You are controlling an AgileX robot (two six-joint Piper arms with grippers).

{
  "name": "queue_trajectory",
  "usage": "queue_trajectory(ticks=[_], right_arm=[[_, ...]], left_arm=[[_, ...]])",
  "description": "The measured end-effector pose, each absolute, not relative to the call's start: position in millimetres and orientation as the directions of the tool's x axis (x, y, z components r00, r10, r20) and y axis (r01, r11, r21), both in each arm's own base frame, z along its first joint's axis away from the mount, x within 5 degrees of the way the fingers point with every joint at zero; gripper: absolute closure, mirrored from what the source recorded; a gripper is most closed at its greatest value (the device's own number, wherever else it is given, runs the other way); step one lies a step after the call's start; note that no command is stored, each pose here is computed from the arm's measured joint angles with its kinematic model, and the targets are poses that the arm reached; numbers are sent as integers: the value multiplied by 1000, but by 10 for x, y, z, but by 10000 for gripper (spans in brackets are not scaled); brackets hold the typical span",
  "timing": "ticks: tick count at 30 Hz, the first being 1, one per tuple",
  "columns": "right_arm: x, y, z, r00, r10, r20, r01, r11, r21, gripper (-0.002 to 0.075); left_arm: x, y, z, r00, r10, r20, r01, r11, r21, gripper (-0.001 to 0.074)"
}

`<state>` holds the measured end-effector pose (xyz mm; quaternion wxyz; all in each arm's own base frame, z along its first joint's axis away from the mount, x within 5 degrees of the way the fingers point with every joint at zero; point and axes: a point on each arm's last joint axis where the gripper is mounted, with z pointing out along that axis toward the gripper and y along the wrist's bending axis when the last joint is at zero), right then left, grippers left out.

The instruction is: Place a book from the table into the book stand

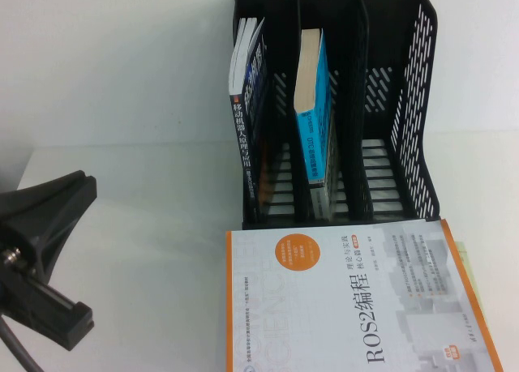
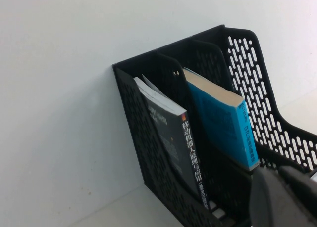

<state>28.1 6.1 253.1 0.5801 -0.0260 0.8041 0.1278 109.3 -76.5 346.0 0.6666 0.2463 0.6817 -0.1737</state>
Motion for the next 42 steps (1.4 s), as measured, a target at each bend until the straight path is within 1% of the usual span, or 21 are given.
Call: queue_trajectory(ticks=[16,19,22,24,26,30,36,39,42], right_arm=[[281,61,2531,-326,109,-939,-189,966,178,728],[278,61,2531,-325,110,-939,-190,965,179,728],[278,61,2531,-325,110,-939,-190,965,179,728],[278,61,2531,-325,110,-939,-190,965,179,728],[278,61,2531,-325,110,-939,-190,965,179,728],[278,61,2531,-325,110,-939,-190,965,179,728],[278,61,2531,-325,110,-939,-190,965,179,728],[278,61,2531,-325,110,-939,-190,965,179,728],[278,62,2531,-325,110,-939,-192,965,179,728]], left_arm=[[1071,-745,3462,13,96,-995,565,821,87,736],[1016,-636,3455,32,81,-996,524,848,86,736],[928,-457,3453,76,54,-996,434,897,82,736],[868,-359,3410,80,15,-997,379,925,44,736],[801,-266,3316,76,-37,-996,318,948,-11,736],[700,-135,3016,59,-104,-993,203,975,-90,736],[626,-25,2357,1,-266,-964,51,963,-266,737],[613,2,2060,-5,-311,-950,1,950,-311,737],[595,21,1979,-25,-308,-951,-33,951,-307,737]])
